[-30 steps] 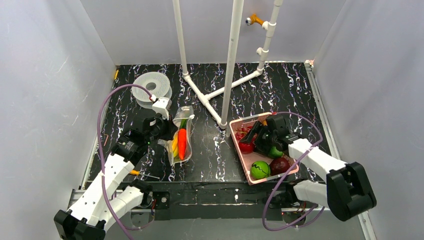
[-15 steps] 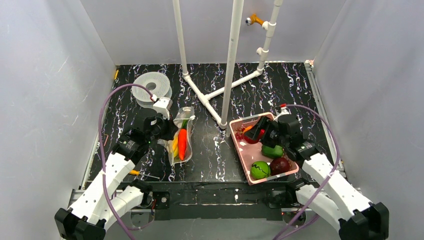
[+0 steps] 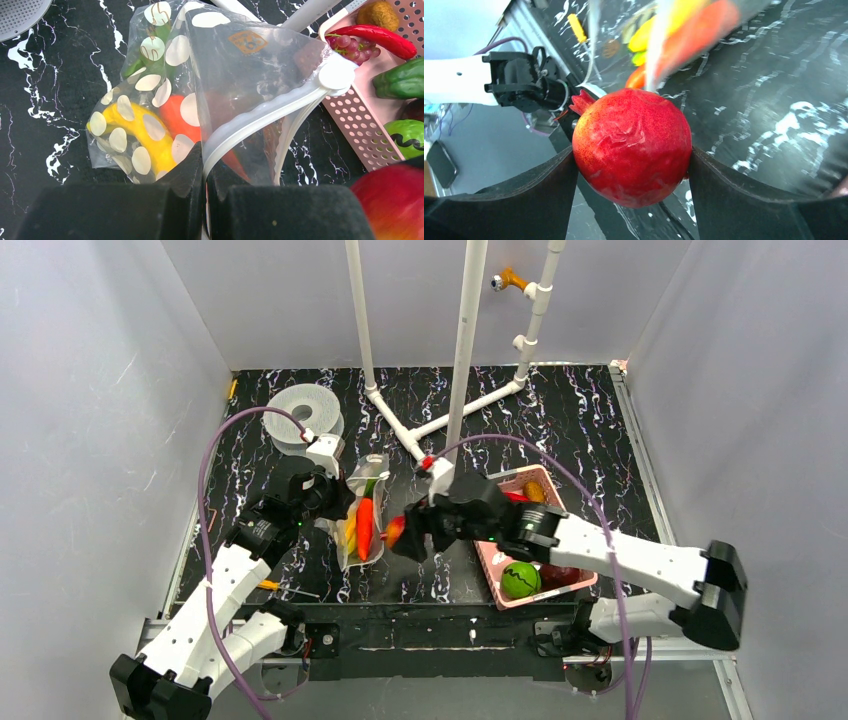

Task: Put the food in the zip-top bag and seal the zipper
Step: Place the fake fruit in the zipper food storage bag.

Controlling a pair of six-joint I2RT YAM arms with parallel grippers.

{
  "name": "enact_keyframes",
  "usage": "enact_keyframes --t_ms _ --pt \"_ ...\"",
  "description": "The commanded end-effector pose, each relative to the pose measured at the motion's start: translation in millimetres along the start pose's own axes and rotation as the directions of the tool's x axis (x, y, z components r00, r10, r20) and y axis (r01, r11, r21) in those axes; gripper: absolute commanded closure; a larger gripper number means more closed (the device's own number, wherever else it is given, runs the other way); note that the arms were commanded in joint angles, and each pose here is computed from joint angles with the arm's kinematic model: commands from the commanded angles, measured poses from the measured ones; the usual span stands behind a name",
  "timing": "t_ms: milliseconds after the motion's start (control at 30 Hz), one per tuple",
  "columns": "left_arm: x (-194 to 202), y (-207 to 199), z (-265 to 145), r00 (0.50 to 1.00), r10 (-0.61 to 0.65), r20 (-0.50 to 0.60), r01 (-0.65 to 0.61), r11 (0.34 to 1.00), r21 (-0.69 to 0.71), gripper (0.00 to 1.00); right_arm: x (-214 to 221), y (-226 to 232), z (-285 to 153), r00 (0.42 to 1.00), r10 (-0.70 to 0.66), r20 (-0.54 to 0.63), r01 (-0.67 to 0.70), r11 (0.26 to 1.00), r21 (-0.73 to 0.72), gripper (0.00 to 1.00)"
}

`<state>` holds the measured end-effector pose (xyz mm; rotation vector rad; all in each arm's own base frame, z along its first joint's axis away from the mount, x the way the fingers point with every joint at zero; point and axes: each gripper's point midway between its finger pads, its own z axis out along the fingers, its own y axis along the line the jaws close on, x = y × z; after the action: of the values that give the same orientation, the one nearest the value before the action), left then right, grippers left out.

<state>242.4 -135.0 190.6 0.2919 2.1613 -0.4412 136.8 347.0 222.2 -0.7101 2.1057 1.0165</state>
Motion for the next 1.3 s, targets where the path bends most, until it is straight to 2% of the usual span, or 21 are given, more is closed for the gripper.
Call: enact_keyframes --t_ms 0,100,167,367,667,733,833,933,1100,1267 --pt "-15 1 -7 0.999 0.004 0.044 -0.003 1.000 -0.018 1.00 -24 62 20 0.998 -0.050 0.031 0.055 0.980 -0.189 0.87" --pt "-15 0 -7 0.999 0.006 0.042 -0.005 1.000 -0.013 1.00 -26 91 31 0.998 -0.056 0.027 0.061 0.960 -0.275 0.87" --pt "-15 0 -7 0.999 0.006 0.044 -0.006 1.000 -0.013 1.00 -25 95 42 0.998 -0.065 0.014 0.066 0.959 -0.276 0.86" --pt "-16 2 -10 0.998 0.007 0.060 -0.006 1.000 -0.020 1.00 -34 55 68 0.997 -0.046 0.063 0.049 0.998 -0.046 0.87" --pt "-19 -1 -12 0.998 0.009 0.066 -0.008 1.000 -0.005 1.00 -27 78 90 0.998 -0.063 0.014 0.065 0.989 -0.137 0.87" --pt "-19 -2 -13 0.998 0.008 0.070 -0.008 1.000 -0.002 1.00 -30 64 96 0.999 -0.041 0.028 0.042 0.998 -0.053 0.87" --pt "-20 -2 -15 0.997 0.007 0.082 -0.007 1.000 -0.002 1.00 -42 16 93 0.995 0.014 0.097 -0.034 0.978 0.206 0.87" --pt "-21 -5 -15 0.996 0.007 0.085 -0.009 1.000 0.015 1.00 -50 -15 84 0.981 0.045 0.187 -0.105 0.942 0.319 0.87" --pt "-22 -8 -17 0.995 0.008 0.097 -0.011 0.999 0.032 1.00 -57 -36 75 0.962 0.087 0.258 -0.183 0.908 0.376 0.86" --pt "-23 -8 -17 0.995 0.008 0.102 -0.011 0.999 0.031 1.00 -55 -27 80 0.969 0.092 0.228 -0.169 0.923 0.345 0.85"
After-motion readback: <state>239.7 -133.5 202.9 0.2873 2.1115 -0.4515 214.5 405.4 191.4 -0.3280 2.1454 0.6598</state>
